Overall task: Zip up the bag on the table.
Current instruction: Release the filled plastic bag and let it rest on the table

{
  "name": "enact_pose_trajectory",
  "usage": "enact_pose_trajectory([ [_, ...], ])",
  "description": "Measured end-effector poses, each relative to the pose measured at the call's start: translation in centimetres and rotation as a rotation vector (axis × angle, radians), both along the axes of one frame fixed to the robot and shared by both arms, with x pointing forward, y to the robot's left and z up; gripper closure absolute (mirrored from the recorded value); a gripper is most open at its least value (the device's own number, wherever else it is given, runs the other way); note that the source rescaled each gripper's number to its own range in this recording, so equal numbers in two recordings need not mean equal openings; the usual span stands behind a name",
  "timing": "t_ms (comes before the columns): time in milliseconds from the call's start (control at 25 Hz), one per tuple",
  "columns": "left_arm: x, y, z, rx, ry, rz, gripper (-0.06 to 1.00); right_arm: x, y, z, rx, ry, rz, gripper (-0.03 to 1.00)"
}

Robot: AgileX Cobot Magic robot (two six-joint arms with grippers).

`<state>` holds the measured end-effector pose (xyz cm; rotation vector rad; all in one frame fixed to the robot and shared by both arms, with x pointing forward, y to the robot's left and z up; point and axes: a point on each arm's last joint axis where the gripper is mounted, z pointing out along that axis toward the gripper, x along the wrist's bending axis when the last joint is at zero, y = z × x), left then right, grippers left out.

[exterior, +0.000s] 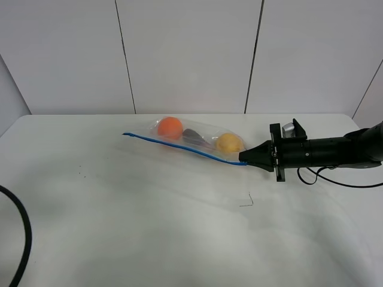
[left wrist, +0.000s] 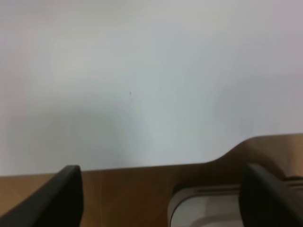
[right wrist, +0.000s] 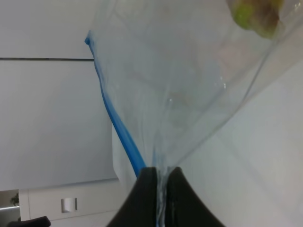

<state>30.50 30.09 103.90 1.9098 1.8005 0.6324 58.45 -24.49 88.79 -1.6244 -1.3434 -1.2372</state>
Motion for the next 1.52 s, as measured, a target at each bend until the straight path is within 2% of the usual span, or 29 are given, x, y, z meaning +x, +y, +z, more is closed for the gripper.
enact_pose_trajectory([
  [640,-6.9,0.1,1.3,-0.004,-0.454,0.000,0.02,0.0,0.0,0.0,-0.003,0.000,0.001,0.97],
  [1000,-7.1,0.0,1.3,-0.010,-0.467,-0.002,0.02,0.0,0.0,0.0,-0.004,0.001,0.001,0.96],
  [1040,-7.1,0.0,1.3,-0.010,-0.467,-0.002,0.02,0.0,0.0,0.0,-0.004,0.001,0.001,0.92],
  [1080,-7.1,0.0,1.3,-0.010,-0.467,-0.002,0.02,0.0,0.0,0.0,-0.004,0.001,0.002,0.83],
  [1160,-7.1,0.0,1.3,-0.010,-0.467,-0.002,0.02,-0.1,0.0,-0.1,-0.004,0.015,0.004,0.56],
  [1200,-7.1,0.0,1.3,-0.010,-0.467,-0.002,0.02,-0.1,0.0,-0.1,-0.004,0.029,0.004,0.35],
  [1280,-7.1,0.0,1.3,-0.010,-0.467,-0.002,0.02,-0.2,0.0,-0.1,-0.008,0.050,0.011,0.11],
  [1360,-7.1,0.0,1.3,-0.010,-0.467,-0.002,0.02,0.1,-0.1,0.1,-0.031,0.065,0.042,0.02],
  [1520,-7.1,0.0,1.3,-0.010,-0.467,-0.002,0.02,1.6,-0.6,1.3,-0.158,0.111,0.150,-0.03],
])
